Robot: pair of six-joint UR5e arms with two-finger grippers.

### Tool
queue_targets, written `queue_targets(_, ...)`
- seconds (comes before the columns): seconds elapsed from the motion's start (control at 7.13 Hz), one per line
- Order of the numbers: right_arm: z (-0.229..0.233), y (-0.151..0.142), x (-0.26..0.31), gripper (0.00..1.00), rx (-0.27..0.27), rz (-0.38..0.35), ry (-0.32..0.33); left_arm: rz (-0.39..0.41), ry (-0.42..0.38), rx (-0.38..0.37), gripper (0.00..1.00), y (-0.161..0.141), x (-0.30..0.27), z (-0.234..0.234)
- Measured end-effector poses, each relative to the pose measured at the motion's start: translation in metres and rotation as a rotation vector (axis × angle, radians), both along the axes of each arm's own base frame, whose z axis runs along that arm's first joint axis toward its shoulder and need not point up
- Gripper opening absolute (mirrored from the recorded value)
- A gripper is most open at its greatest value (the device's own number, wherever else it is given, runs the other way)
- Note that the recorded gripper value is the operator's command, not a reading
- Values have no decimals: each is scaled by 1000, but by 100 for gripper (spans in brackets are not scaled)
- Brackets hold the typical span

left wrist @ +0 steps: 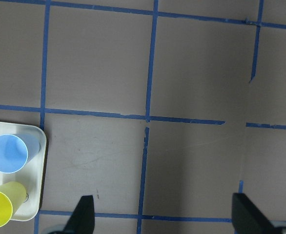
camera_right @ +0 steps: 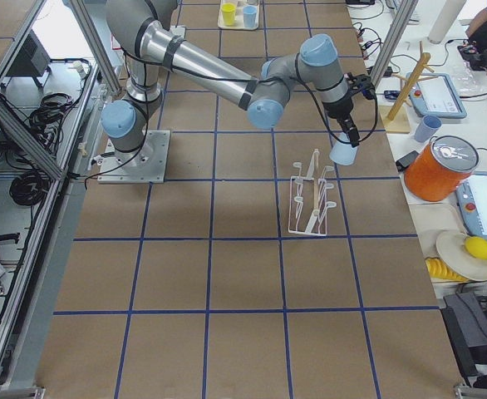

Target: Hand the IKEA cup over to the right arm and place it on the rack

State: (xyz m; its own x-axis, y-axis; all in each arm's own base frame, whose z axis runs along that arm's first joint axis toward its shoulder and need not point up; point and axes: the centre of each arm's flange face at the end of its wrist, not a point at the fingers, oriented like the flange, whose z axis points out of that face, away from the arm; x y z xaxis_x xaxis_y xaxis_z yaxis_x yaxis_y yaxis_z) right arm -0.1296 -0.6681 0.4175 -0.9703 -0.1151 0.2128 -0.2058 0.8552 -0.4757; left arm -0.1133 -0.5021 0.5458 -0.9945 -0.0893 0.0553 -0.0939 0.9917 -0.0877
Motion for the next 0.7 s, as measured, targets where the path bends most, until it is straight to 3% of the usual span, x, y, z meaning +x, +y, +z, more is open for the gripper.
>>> queue_targets(0.7, -38, -11, -12, 0, 41, -8, -52, 0, 0, -3, 100, 0, 0, 0)
